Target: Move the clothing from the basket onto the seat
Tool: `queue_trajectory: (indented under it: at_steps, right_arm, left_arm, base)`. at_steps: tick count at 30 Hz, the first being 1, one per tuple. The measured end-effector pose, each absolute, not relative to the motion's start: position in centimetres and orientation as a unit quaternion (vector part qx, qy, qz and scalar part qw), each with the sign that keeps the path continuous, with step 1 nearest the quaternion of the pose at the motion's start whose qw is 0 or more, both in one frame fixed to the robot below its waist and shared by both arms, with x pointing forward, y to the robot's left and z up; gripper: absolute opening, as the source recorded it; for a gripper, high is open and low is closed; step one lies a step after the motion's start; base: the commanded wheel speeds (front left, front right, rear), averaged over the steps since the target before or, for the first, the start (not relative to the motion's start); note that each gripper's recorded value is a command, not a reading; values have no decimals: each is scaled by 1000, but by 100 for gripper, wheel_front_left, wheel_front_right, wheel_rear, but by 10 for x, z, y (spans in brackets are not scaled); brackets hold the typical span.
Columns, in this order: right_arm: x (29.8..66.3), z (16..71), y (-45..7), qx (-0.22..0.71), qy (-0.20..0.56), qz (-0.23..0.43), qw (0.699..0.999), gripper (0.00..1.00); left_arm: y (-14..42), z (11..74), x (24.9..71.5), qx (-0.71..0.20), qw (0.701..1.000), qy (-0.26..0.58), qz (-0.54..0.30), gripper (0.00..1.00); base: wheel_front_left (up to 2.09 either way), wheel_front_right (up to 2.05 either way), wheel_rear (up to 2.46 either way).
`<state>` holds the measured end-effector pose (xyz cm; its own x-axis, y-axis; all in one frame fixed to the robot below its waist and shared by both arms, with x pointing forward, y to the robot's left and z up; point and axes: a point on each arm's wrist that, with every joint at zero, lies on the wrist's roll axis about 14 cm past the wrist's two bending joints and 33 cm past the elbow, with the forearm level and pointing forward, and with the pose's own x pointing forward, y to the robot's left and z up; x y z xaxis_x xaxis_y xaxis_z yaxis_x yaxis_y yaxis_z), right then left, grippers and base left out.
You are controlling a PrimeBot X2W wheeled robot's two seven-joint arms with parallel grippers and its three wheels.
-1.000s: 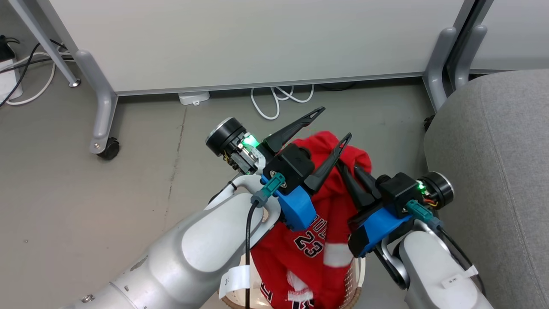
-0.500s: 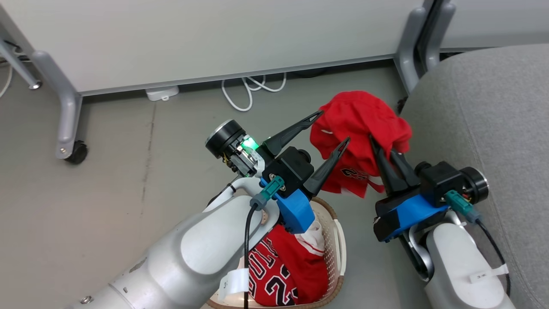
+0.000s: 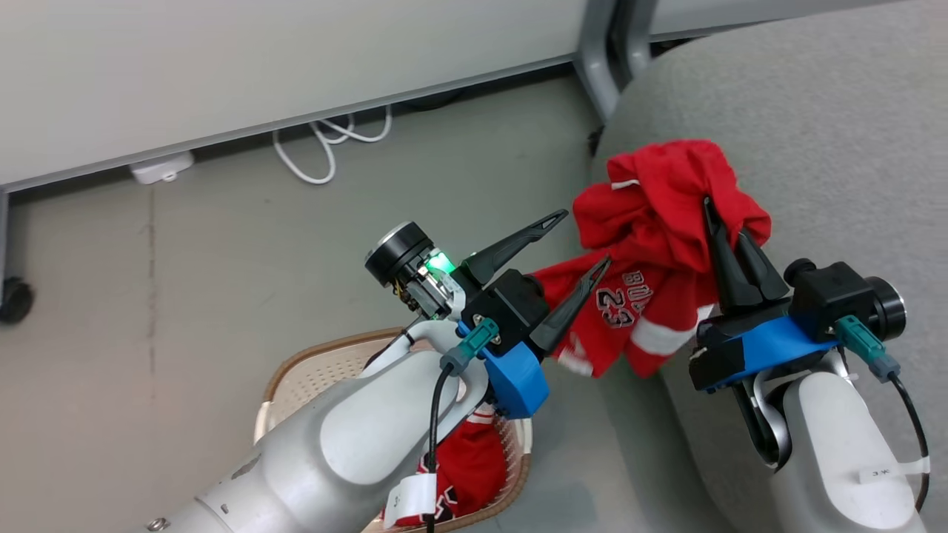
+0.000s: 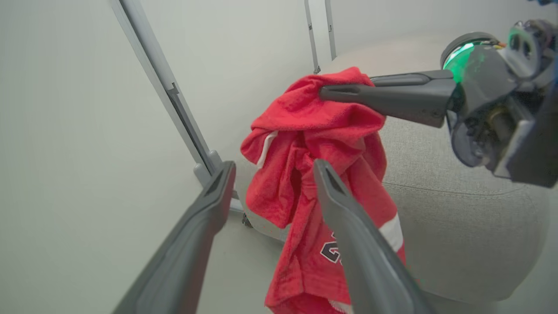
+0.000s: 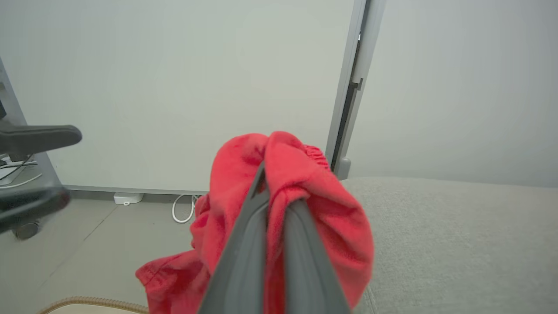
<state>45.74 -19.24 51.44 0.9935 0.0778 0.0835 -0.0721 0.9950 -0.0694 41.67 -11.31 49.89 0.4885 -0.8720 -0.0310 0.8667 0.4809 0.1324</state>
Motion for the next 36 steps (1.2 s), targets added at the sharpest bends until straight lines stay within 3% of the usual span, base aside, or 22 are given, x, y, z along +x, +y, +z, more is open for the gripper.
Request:
queue_trajectory:
  at_steps: [13,19,29,36]
  right_arm:
    - [406,517,-286,-53,-34,-97,993,0]
    - [387,515,-311,-57,-29,-140,988,0]
    - [375,506,-315,-52,-18,-153,987,0]
    - [388,509,-314,-53,-24,-149,987,0]
  left_arm:
    - [-173,486,385,44,803,-14,-594,100]
    - [-184,480,378,42,791,-9,-610,100]
    - [-188,479,377,38,788,-9,-614,100]
    - [-187,476,387,32,791,-10,-611,100]
  base:
    - [0,0,0]
    - [0,0,0]
    - [0,0,0]
    - [0,0,0]
